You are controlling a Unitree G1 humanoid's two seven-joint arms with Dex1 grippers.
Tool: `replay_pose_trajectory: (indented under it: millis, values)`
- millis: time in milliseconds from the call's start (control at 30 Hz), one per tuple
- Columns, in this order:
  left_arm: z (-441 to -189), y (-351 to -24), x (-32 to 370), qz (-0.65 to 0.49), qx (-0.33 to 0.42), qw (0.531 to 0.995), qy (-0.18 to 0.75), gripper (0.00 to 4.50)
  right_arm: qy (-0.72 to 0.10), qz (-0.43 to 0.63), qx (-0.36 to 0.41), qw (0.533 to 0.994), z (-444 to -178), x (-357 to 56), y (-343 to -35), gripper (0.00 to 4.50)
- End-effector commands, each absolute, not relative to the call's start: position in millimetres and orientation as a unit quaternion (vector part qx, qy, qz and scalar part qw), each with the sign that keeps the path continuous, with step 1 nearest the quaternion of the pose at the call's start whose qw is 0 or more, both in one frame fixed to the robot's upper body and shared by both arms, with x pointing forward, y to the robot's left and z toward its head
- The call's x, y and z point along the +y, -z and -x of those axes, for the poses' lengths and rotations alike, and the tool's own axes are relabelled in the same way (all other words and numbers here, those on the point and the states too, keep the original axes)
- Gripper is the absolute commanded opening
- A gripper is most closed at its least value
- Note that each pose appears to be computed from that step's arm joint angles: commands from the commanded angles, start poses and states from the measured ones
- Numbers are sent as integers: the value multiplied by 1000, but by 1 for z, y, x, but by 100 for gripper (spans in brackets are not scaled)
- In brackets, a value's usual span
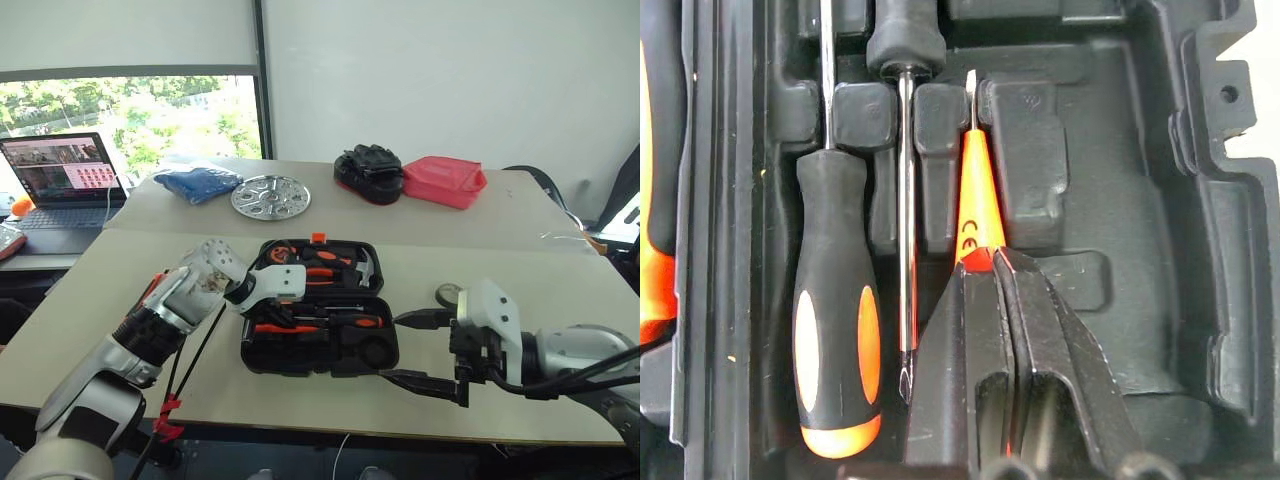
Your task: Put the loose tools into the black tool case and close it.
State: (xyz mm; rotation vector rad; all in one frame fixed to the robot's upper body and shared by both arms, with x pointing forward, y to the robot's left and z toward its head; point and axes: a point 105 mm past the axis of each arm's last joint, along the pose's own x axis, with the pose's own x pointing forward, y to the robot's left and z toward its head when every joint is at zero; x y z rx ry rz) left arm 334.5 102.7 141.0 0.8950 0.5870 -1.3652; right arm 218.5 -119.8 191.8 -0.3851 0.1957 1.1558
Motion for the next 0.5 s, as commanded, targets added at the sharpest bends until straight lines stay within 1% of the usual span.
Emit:
replay_pose_trajectory:
  millis: [33, 300, 500]
  values:
    - [-342, -128, 115, -395, 288, 658, 572, 7, -545, 187, 72, 814, -217, -117, -199, 450]
    - [-333, -122, 119, -394, 297, 648, 580, 7, -545, 188, 73, 814, -218, -118, -199, 450]
    - [-340, -118, 123, -395, 303, 661, 562, 7, -546, 186, 72, 814, -218, -118, -200, 450]
